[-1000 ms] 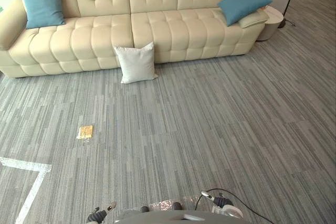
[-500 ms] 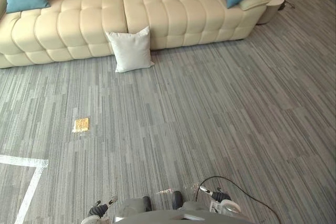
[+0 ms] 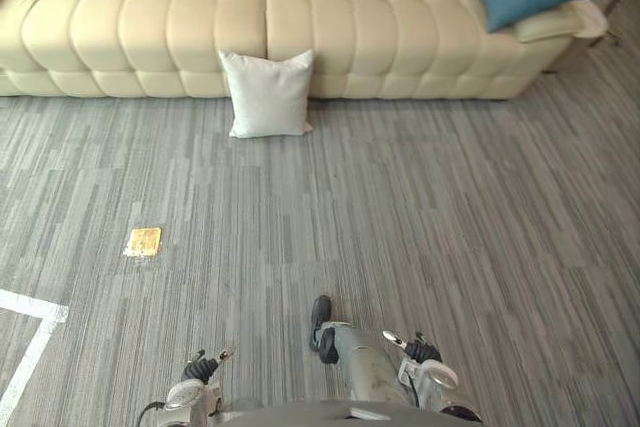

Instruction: Pick up cushions and gather them together orderly.

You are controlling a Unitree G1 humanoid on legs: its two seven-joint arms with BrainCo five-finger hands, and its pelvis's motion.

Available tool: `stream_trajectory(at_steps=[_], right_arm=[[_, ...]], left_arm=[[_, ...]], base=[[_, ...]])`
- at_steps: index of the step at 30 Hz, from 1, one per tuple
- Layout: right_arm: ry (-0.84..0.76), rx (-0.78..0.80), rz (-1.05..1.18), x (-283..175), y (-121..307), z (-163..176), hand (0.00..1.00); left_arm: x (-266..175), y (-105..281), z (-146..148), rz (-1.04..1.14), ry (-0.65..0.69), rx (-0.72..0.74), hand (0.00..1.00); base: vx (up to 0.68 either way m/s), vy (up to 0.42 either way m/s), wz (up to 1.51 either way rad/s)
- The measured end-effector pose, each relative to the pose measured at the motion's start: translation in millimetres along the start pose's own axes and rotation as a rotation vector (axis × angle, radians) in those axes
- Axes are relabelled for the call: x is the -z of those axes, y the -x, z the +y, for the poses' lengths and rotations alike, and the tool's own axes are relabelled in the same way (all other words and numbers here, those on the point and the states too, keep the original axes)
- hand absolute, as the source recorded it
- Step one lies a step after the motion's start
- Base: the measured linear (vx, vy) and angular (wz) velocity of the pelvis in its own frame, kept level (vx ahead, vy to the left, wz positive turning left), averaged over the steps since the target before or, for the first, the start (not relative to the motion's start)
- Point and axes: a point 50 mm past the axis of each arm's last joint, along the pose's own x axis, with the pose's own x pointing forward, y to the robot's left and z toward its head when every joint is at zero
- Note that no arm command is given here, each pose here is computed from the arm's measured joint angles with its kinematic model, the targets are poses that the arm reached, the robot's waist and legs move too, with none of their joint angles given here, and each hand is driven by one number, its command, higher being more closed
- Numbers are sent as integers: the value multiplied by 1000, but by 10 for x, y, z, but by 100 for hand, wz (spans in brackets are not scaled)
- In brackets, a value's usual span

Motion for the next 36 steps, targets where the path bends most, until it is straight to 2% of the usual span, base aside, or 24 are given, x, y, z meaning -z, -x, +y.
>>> stream_trajectory(at_steps=[6, 14, 22, 30, 36], right_arm=[[-3, 2, 4, 17, 6, 4, 0], [-5, -8, 51, 193, 58, 54, 0], [0, -75, 15, 132, 85, 285, 0], [-8, -70, -23, 42, 77, 268, 0], [10, -10, -32, -20, 28, 22, 0]], left_arm=[[-90, -3, 1, -45, 25, -5, 0], [-96, -1, 7, -54, 40, -7, 0], [-53, -17, 106, -14, -21, -19, 0], [-6, -16, 66, 11, -28, -10, 0], [121, 15, -80, 51, -10, 24, 0]], base=[[258, 41, -4], [345, 291, -14], [427, 202, -2], [325, -114, 2], [492, -262, 35]])
